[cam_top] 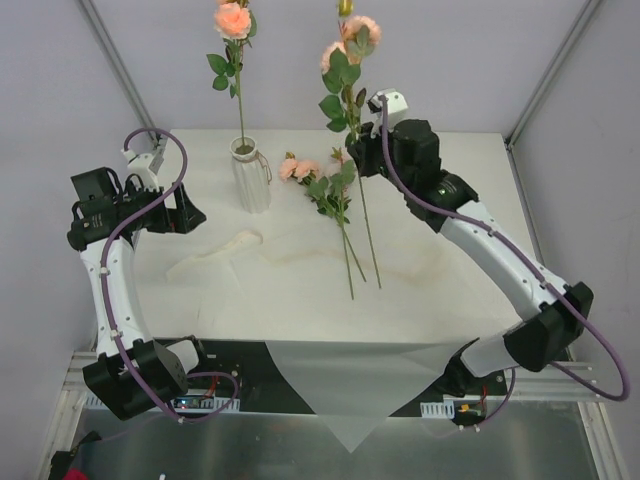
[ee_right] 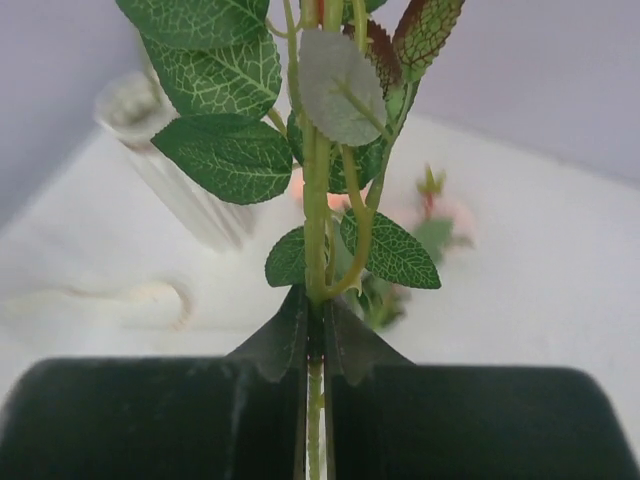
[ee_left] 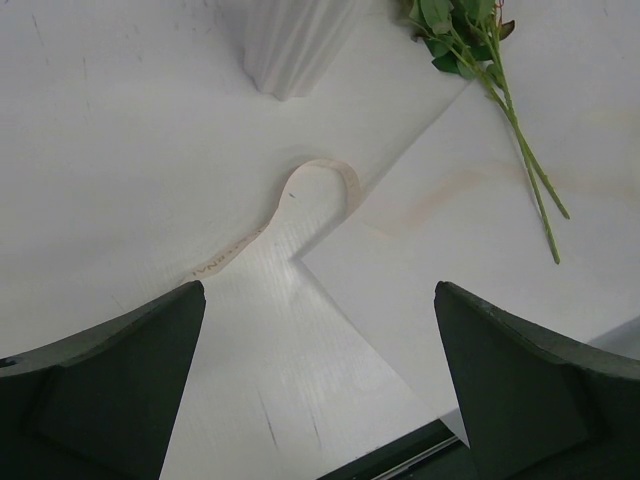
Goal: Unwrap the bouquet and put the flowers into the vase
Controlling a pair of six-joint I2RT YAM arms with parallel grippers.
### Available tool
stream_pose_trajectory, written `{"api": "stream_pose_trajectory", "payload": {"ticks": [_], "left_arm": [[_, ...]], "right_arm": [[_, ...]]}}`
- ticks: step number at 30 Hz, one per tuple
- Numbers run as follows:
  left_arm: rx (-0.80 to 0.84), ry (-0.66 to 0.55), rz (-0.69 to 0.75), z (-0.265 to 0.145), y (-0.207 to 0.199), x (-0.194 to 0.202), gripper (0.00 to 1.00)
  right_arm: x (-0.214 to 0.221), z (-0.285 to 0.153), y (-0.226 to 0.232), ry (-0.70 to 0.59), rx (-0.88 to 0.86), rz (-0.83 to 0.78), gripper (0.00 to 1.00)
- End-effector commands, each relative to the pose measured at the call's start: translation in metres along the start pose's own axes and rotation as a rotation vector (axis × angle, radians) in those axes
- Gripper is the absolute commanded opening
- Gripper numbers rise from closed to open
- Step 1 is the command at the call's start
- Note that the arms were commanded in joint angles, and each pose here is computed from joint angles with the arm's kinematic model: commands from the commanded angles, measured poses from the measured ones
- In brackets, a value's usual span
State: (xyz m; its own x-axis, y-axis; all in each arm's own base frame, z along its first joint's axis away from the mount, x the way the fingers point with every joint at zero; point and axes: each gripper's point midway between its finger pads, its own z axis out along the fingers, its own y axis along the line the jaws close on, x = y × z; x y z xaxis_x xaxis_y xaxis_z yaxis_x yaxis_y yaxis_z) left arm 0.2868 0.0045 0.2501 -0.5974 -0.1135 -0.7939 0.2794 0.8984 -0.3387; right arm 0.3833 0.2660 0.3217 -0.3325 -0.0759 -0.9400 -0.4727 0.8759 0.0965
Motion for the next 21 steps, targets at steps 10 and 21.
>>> {"api": "stream_pose_trajectory", "payload": {"ticks": [10,21], "left_arm": [[0.016,-0.052,-0.030,-0.011,-0.012,-0.026,0.99],[0.011,-0.053,-0.019,-0.011,-0.010,-0.027,0.99]], "right_arm": [[-0.291,-0.063,0.136,-1.105,-0.603,0.034,0.01],[-0.288,-0.025,0.158,-1.169,-0.593,0.030,0.01]]}}
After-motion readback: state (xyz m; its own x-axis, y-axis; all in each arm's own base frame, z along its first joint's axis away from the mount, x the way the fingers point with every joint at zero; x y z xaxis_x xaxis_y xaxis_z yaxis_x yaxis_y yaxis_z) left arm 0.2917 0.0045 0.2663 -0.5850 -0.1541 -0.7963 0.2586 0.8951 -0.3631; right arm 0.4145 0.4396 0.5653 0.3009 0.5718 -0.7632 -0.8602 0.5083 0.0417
